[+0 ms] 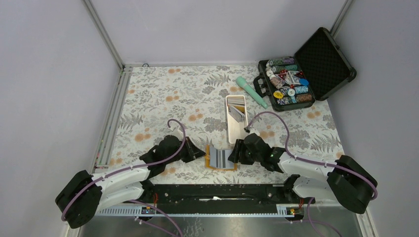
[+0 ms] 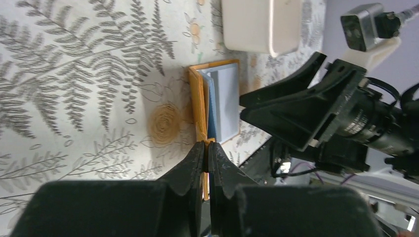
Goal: Put the credit cards into the card holder
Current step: Close the card holder at the center of the board.
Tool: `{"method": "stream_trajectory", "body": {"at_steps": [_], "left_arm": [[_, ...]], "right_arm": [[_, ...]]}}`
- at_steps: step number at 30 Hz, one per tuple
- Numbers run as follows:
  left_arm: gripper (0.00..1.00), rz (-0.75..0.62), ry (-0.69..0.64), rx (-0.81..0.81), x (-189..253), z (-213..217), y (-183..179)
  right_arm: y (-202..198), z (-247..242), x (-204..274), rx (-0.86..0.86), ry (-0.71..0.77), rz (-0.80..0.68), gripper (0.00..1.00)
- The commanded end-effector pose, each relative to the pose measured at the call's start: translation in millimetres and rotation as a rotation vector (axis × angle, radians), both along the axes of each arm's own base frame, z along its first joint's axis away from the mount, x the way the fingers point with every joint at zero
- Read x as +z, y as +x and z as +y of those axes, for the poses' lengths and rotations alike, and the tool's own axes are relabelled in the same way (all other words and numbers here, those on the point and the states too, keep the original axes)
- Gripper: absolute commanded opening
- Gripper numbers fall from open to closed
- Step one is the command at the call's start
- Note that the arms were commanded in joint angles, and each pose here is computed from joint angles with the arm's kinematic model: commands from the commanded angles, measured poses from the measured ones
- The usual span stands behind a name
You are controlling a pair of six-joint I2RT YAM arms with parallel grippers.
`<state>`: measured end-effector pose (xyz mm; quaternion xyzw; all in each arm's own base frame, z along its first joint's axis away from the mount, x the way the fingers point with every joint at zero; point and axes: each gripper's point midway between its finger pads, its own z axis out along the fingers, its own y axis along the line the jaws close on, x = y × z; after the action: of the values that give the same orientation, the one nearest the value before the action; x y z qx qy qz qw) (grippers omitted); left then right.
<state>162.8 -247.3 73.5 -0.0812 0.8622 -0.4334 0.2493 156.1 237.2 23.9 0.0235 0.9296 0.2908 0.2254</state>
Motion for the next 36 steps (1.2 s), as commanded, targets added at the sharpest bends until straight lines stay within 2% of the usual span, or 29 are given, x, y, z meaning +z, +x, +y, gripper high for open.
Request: {"method": "stream_trajectory", "body": {"at_steps": [1,11,19,24,36], "left_arm": [[0.0,-0.057,-0.198,-0.057,40,-20,-3],[0.0,-0.082,-0.285,-0.078,56,-25,-5],[0.0,-0.087,-0.31,-0.123,61,-34,-6],[0.0,-0.077,-0.284,-0.165,58,-43,-4],[0.0,-0.072,-0.271,-0.241,62,-72,0]], "right_arm": [[13,-3,18,-0.015,-0.03,-0.066,0.57],[16,-6,38,0.005,-0.056,-0.098,0.56],[11,13,48,0.058,0.044,-0.093,0.49],[15,12,42,0.022,0.053,-0.098,0.49],[14,-15,8,-0.094,-0.046,-0.06,0.49]]}}
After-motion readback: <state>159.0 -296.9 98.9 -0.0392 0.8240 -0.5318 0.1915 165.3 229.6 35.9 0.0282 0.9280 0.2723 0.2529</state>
